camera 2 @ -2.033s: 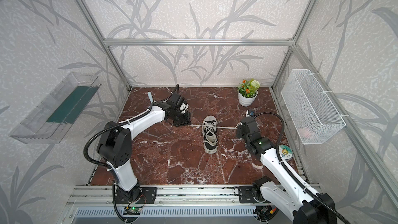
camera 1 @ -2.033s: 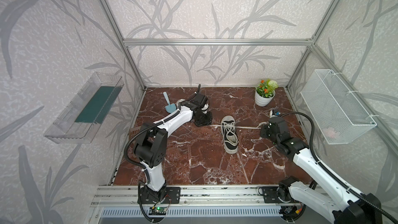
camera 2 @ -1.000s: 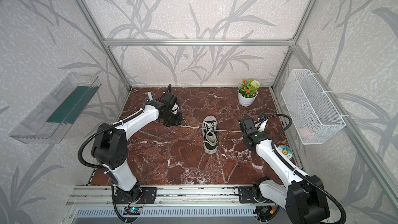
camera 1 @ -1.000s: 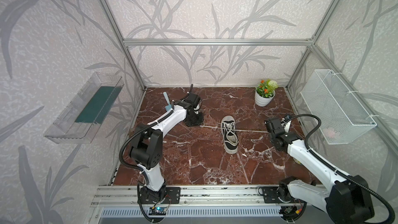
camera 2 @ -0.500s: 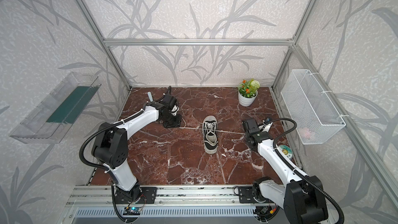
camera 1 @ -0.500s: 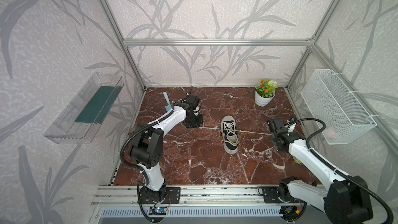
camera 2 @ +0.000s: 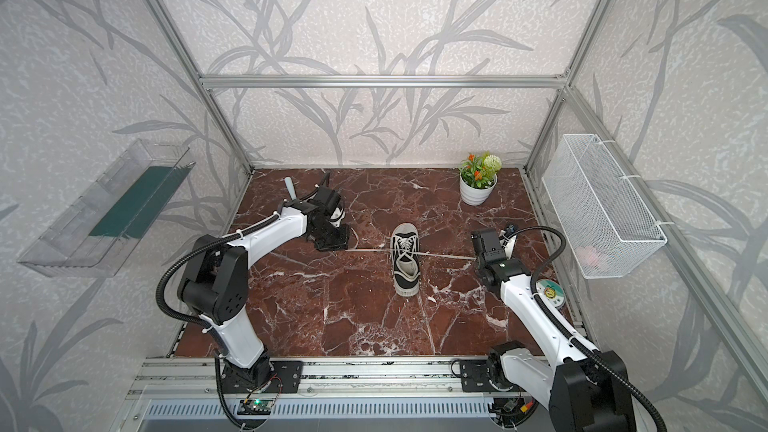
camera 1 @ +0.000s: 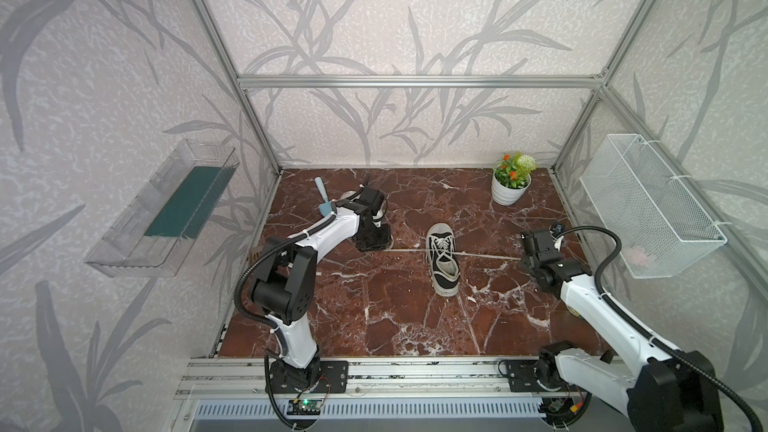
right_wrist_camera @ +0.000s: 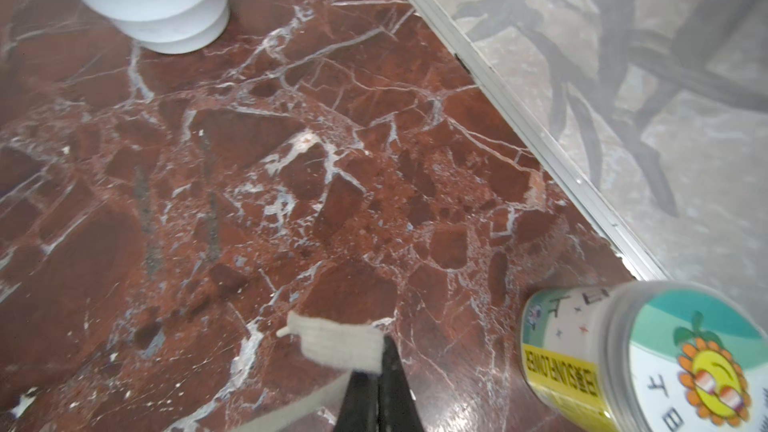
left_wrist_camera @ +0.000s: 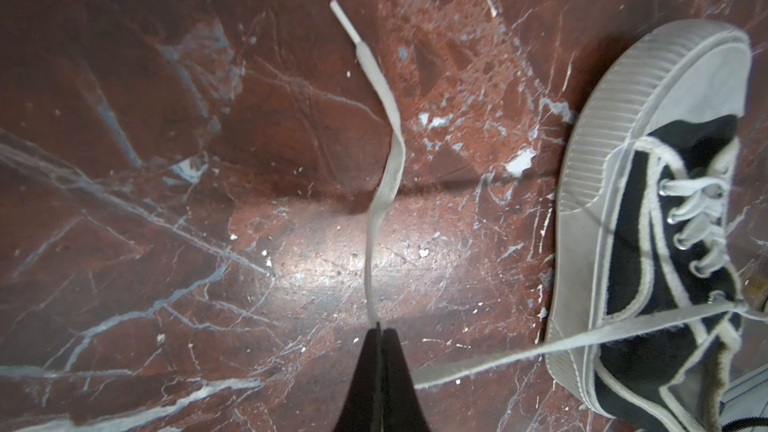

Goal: Tie the shoes

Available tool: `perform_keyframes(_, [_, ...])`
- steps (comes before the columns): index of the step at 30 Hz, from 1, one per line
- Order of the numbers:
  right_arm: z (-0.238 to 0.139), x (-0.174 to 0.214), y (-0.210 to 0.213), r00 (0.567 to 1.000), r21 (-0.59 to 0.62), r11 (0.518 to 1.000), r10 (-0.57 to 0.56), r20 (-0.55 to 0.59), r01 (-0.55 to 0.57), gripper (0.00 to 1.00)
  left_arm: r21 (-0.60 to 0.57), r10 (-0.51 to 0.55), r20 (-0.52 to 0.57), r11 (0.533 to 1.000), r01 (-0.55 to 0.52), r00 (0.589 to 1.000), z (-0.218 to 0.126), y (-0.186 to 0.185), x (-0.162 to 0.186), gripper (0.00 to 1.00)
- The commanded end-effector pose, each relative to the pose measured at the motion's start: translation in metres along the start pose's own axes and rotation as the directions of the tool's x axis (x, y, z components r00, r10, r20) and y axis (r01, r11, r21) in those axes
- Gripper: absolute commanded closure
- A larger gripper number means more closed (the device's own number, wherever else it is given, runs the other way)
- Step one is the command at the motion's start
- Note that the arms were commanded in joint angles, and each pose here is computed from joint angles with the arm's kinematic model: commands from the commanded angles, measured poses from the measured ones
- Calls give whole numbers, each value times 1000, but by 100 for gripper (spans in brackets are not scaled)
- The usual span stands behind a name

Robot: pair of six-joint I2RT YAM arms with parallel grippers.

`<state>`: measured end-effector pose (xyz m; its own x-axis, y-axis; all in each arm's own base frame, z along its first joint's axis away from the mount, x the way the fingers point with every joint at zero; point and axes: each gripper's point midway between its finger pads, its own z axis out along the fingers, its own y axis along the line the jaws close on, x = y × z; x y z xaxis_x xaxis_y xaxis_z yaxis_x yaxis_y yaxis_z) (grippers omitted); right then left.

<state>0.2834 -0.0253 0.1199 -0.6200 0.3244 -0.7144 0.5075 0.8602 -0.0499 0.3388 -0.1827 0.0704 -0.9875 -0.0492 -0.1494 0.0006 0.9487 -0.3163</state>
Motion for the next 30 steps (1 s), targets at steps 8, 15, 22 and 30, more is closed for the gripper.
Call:
perform_keyframes(8, [-28, -23, 79, 975, -271, 938, -192, 108, 215, 100, -9, 4, 23, 1000, -4, 1000, -11, -19, 28, 100])
perform_keyframes(15, [-50, -29, 136, 935, -379, 855, -308, 176, 353, 100, -20, -10, 45, 1000, 11, 999, -11, -18, 31, 87])
perform_keyframes(22, [-74, -27, 184, 913, -486, 773, -358, 198, 408, 100, -23, 13, 54, 1000, -12, 998, -22, -16, 29, 52])
perform_keyframes(30, [-100, -13, 232, 895, -583, 687, -406, 187, 433, 100, -35, 11, 114, 999, -7, 993, -41, -2, 21, 39])
